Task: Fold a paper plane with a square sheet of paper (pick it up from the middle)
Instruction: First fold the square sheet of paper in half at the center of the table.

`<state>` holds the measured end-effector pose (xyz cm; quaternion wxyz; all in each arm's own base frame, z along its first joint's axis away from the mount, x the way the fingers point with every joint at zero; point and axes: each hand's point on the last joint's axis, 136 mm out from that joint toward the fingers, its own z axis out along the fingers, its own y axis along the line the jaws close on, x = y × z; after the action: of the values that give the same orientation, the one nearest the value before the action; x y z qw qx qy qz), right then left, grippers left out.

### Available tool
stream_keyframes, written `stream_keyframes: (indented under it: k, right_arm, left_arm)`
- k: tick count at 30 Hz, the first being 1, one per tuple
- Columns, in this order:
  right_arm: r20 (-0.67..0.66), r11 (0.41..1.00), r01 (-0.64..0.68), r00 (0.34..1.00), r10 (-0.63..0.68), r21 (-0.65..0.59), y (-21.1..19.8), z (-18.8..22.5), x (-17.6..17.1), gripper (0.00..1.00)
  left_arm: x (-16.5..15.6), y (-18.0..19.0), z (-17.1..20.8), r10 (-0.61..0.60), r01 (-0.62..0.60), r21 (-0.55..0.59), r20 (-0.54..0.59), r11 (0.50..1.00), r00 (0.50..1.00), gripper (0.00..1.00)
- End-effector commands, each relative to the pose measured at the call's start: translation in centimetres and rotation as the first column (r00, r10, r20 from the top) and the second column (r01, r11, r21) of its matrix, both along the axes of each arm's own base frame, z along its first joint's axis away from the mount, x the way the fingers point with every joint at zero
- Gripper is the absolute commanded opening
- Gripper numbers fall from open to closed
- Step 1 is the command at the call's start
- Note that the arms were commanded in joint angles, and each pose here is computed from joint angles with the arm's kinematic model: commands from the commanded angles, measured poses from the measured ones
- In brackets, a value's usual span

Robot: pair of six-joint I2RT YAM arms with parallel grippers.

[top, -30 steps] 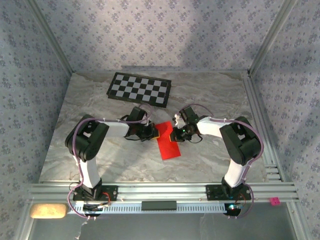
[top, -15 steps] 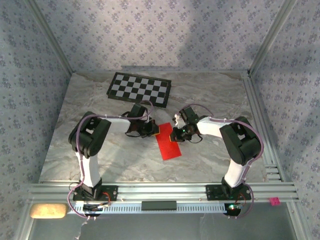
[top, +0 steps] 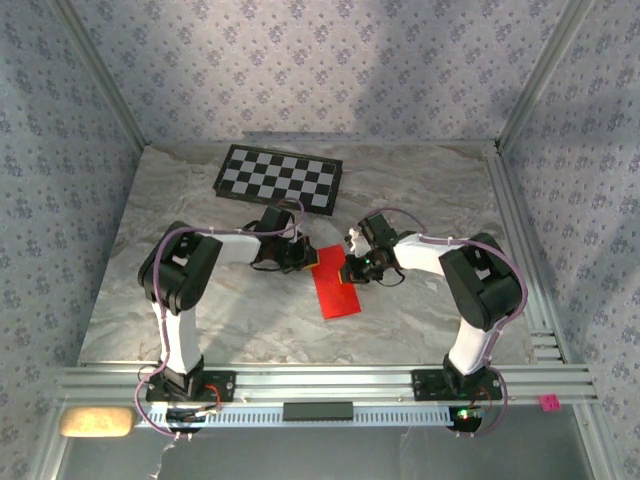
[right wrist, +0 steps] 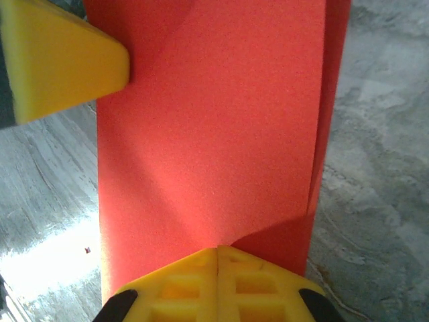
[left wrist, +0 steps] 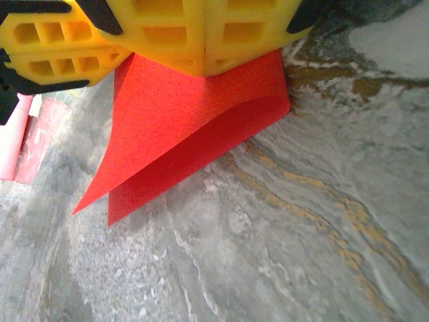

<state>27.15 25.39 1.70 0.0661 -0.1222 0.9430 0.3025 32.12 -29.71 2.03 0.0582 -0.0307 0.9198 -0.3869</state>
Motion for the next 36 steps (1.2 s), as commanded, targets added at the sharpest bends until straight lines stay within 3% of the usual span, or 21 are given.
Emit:
stream_keyframes:
  k: [1, 26, 36]
  right_arm:
    - [-0.162, 0.978, 0.005, 0.986, -0.04, -0.209, -4.4, -4.6, -4.1, 0.0]
    - [-0.166, 0.981, 0.013, 0.985, -0.046, -0.195, -4.8, -4.5, -4.4, 0.0]
    - [-0.166, 0.982, 0.016, 0.985, -0.049, -0.191, -4.8, -4.5, -4.3, 0.0]
  left_arm:
    - [2.3, 3.3, -2.3, 0.129, -0.128, 0.146, 0.0, 0.981, 0.992, 0.05]
    - [4.6, 6.2, -2.9, 0.281, -0.262, 0.333, -0.008, 0.906, 0.96, 0.05]
    - [5.5, 5.1, -1.2, 0.27, -0.26, 0.301, 0.01, 0.918, 0.963, 0.06]
